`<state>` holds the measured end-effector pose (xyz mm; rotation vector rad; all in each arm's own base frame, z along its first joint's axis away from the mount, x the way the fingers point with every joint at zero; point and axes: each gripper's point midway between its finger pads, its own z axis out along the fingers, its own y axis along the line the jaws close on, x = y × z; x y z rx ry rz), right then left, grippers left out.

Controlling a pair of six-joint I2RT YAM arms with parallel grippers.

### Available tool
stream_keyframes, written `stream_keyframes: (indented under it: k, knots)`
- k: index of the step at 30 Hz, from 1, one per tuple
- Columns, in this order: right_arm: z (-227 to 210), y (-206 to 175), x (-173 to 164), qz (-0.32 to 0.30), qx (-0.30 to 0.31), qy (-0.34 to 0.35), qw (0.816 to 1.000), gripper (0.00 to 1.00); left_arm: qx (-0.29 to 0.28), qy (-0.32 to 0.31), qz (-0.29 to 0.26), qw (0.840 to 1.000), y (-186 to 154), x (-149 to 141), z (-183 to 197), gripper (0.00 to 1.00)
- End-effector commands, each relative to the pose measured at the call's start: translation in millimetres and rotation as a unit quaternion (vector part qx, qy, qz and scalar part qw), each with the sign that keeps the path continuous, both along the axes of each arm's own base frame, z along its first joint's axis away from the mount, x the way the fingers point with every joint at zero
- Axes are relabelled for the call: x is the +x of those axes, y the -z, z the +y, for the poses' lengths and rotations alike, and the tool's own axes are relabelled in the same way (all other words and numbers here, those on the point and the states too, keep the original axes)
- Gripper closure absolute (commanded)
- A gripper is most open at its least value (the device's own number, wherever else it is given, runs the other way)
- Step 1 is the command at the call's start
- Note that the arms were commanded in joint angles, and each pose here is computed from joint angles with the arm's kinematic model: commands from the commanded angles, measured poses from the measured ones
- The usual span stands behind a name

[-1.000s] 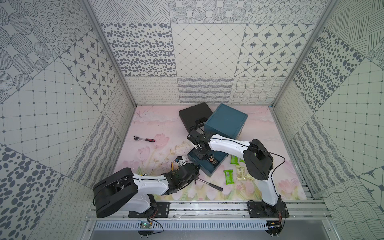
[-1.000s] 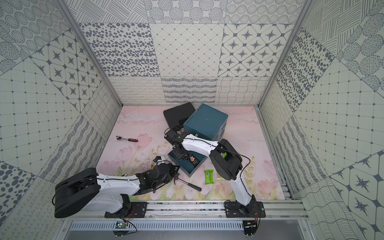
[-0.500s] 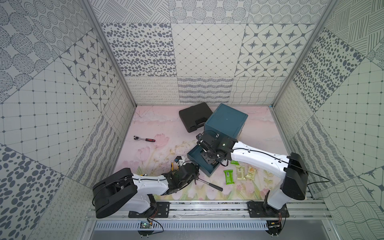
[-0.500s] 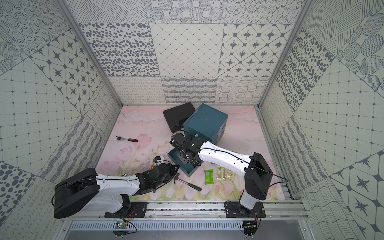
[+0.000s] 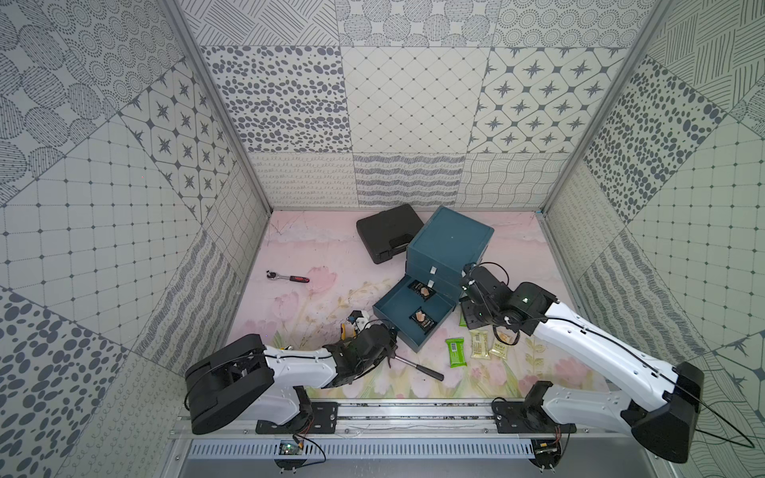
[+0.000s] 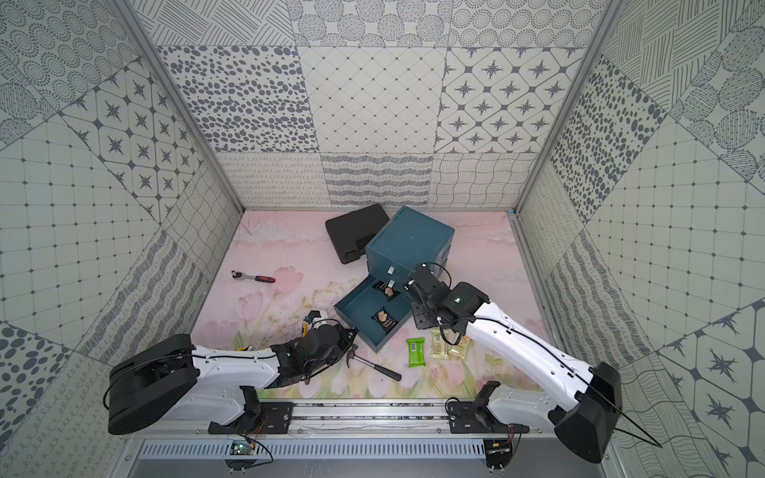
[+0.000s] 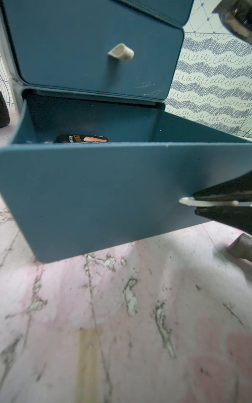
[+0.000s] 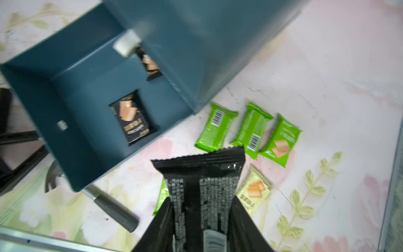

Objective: Take the cookies out of the drawer
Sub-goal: Place the cookie at the center of the board, then pick up the cookie from the drawer.

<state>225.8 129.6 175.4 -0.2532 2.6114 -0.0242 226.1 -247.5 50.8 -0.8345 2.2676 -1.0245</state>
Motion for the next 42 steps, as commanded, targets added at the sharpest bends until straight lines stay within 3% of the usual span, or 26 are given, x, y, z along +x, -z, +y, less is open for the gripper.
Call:
stream_keyframes:
  k: [1, 6, 15, 21, 30, 34, 37, 42]
  knots:
    - [-35, 6, -1, 0.012, 0.017, 0.059, 0.998, 0.64, 0.012, -0.003, -0.015, 1.0, -3, 5, 1, 1.0]
    - [-84, 29, 11, 0.045, 0.05, 0.161, 0.985, 0.64, 0.01, 0.0, -0.015, 1.0, -3, 5, -3, 1.0]
    - [-152, 72, 44, 0.1, 0.067, 0.273, 0.955, 0.64, 0.0, 0.015, -0.013, 1.0, -3, 8, -15, 1.0]
    - [-186, 106, 53, 0.148, 0.055, 0.309, 0.938, 0.64, -0.005, 0.019, -0.011, 1.0, -3, 8, -19, 1.0]
    - [-201, 140, 61, 0.191, 0.03, 0.309, 0.931, 0.63, -0.002, 0.018, -0.009, 1.0, -2, 6, -16, 1.0]
    - [-202, 140, 65, 0.189, 0.029, 0.307, 0.932, 0.56, -0.002, 0.017, -0.01, 1.0, -3, 5, -15, 1.0]
    - [-202, 131, 66, 0.175, 0.033, 0.308, 0.935, 0.4, 0.0, 0.017, -0.011, 1.0, -4, 6, -14, 1.0]
    - [-197, 75, 67, 0.099, 0.042, 0.301, 0.948, 0.34, 0.0, 0.015, -0.012, 1.0, -3, 5, -11, 1.0]
